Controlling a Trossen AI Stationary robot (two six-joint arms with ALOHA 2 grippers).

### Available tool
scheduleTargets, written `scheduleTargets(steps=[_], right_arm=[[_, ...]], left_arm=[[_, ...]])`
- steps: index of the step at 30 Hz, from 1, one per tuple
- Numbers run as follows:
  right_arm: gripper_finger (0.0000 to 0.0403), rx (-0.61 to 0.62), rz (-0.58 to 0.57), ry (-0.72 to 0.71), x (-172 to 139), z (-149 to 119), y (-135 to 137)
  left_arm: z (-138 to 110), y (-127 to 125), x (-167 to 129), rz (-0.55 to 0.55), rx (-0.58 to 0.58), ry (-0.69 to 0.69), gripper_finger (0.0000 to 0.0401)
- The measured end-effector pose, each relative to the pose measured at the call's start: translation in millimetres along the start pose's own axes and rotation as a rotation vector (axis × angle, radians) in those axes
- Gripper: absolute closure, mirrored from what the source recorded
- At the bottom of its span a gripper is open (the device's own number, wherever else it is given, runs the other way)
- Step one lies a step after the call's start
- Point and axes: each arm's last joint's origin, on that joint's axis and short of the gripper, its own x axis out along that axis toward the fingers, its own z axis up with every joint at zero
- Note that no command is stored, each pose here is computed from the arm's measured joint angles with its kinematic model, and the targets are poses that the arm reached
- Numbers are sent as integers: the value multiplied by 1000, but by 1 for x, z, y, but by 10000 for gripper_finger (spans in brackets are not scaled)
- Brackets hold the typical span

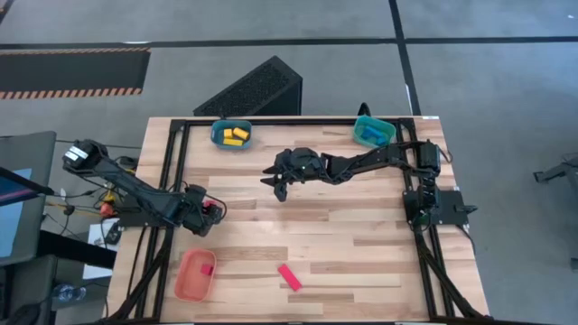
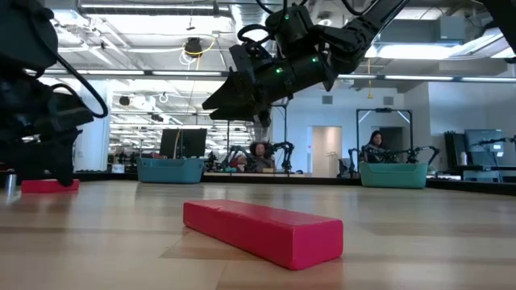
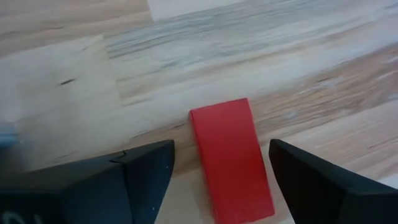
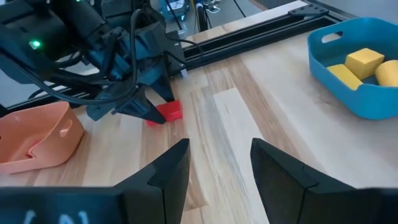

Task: Sort & place blocks by color
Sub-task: Put the left red block into the orange bin

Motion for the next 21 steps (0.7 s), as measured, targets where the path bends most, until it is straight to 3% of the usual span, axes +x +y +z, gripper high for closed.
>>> scheduleTargets(steps=[7, 15, 21], right_arm=[[214, -26, 3, 2, 0, -1, 2], [216, -27, 2, 2, 0, -1, 1], [214, -27, 2, 2, 0, -1, 1]], left_arm=[[0, 1, 0, 13, 48, 4, 184], [0, 1, 1, 6, 170, 3, 293], [0, -3, 0, -31, 251, -7, 300]])
